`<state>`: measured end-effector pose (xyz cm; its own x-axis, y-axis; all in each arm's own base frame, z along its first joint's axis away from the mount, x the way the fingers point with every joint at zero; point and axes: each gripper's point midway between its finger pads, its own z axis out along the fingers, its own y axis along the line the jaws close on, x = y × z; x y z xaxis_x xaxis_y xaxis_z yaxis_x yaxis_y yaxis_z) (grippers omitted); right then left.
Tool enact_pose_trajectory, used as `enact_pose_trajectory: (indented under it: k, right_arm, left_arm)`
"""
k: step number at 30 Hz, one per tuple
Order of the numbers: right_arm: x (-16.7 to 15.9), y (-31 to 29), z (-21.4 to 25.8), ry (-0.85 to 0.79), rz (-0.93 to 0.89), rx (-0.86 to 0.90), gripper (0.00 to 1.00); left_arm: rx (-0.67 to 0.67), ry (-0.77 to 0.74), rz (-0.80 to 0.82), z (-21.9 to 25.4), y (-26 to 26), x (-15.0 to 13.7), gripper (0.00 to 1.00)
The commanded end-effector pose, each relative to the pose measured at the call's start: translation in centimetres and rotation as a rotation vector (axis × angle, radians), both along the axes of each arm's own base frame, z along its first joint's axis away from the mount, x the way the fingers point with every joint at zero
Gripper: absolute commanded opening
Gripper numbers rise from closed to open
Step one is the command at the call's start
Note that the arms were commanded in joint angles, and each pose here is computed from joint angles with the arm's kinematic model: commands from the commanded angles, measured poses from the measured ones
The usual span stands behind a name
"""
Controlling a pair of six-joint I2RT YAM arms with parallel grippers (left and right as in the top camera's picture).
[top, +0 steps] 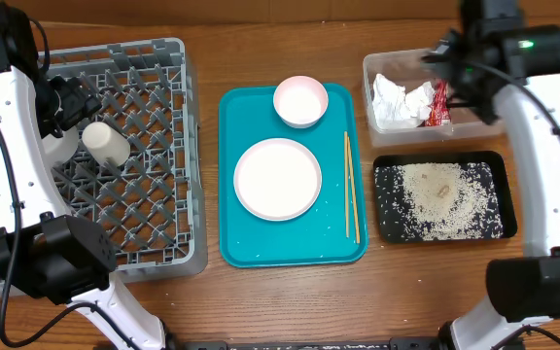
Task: Sort waste into correct bins and load items into the dishwasher
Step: 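Release the plate and retract the right arm to the right side, then reach the left gripper to the white plate on the teal tray and grasp its rim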
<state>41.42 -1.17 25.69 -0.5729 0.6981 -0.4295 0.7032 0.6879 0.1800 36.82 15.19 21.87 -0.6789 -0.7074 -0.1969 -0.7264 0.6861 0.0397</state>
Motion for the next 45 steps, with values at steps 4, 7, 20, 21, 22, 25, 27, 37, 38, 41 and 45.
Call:
enact_pose_trajectory:
  k: [4, 7, 20, 21, 22, 25, 27, 37, 38, 41, 45]
  right_arm:
    - [-0.8, -6.2, 0.6, -0.009, -0.145, -0.024, 1.0]
    - [-1.1, -7.5, 0.6, -0.008, -0.178, -0.024, 1.0]
    - [-1.1, -7.8, 0.6, -0.009, -0.184, -0.021, 1.0]
    - [-1.1, -7.8, 0.6, -0.009, -0.184, -0.021, 1.0]
    - [-1.1, -7.8, 0.6, -0.009, -0.184, -0.021, 1.0]
    - [-1.1, -7.8, 0.6, -0.009, -0.184, -0.021, 1.0]
    - [-1.1, -7.8, 0.6, -0.009, -0.184, -0.021, 1.0]
    - [-1.1, -7.8, 0.6, -0.009, -0.184, -0.021, 1.0]
    - [-1.1, -7.8, 0.6, -0.009, -0.184, -0.021, 1.0]
    - [-1.1, -7.8, 0.6, -0.009, -0.184, -0.021, 1.0]
    - [-1.1, -7.8, 0.6, -0.009, -0.184, -0.021, 1.0]
  left_arm:
    - [0.007, -0.023, 0.015, 0.9, -0.2, -0.3, 1.0]
    - [-0.159, -0.057, 0.012, 0.7, -3.1, 0.1, 1.0]
    - [-0.72, -0.184, -0.657, 3.9, -22.5, 1.0, 1.0]
    - [-0.696, -0.157, -0.696, 3.6, -23.7, 0.7, 1.0]
    - [-0.666, -0.128, -0.734, 3.2, -25.1, 0.3, 1.0]
    - [-0.545, -0.081, -0.884, 2.3, -29.9, -0.4, 1.0]
    - [-0.536, -0.089, -0.972, 2.3, -32.9, -1.0, 1.0]
    - [-0.17, -0.052, -1.117, -0.9, -40.4, -2.4, 0.82]
    - [-0.14, -0.036, -1.115, -1.5, -40.7, -2.6, 0.77]
    - [-0.08, 0.022, -1.132, -3.9, -42.1, -3.2, 0.66]
    - [-0.058, 0.12, -1.141, -7.7, -43.3, -3.7, 0.56]
